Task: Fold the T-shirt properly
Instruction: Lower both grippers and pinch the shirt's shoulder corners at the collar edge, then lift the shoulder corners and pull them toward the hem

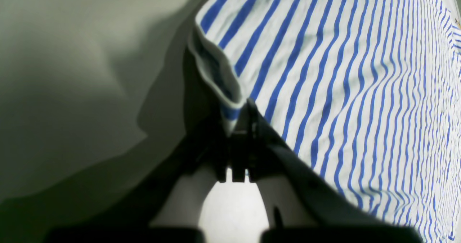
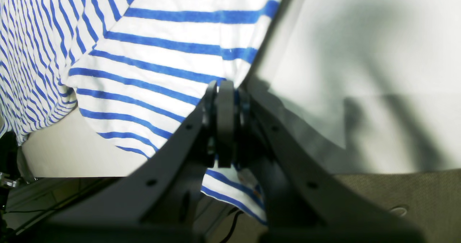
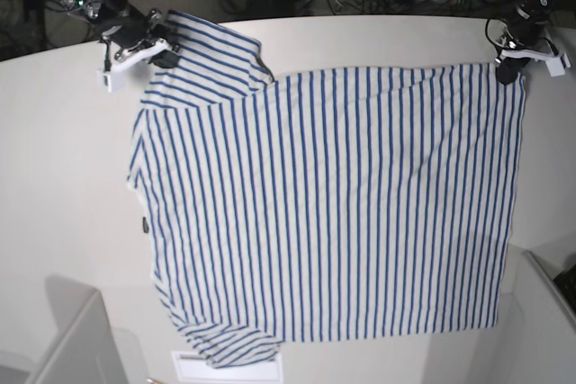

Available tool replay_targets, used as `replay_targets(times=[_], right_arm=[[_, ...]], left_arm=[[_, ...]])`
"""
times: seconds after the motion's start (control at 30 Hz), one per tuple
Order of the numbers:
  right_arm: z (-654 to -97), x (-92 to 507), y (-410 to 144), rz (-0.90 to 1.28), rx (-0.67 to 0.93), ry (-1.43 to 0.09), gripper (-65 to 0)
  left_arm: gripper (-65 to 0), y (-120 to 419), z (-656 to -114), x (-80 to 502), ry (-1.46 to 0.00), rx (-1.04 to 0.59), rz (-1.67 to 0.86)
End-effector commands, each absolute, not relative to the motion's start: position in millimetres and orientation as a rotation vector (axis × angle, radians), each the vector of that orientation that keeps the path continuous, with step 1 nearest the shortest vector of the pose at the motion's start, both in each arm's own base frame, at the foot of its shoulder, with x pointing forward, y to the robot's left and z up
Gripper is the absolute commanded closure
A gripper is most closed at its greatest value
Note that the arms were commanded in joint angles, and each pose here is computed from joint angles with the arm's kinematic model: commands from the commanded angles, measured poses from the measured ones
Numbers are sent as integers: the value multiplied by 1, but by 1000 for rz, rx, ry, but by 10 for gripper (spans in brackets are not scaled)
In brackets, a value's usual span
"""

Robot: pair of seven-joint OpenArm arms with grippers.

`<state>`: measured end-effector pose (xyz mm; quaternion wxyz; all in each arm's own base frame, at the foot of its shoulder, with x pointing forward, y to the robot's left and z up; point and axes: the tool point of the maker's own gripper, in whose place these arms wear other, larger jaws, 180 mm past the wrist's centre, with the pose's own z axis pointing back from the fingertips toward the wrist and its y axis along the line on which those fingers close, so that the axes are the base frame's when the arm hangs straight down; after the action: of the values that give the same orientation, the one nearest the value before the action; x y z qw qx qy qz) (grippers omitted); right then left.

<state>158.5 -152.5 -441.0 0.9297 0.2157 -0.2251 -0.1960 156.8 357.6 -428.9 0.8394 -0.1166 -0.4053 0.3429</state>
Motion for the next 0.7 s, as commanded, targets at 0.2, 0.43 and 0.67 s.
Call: replay_targets(times=[0.2, 0.43, 0.67], right_arm=[[-434, 150, -157, -390, 418, -465, 0], [-405, 152, -156, -334, 394, -532, 0], [-394, 152, -152, -339, 421, -560, 0]], left_arm=[[0, 362, -426, 140, -811, -203, 684], [0, 363, -419, 130, -799, -165, 639], [0, 360, -396, 122, -768, -20, 449]])
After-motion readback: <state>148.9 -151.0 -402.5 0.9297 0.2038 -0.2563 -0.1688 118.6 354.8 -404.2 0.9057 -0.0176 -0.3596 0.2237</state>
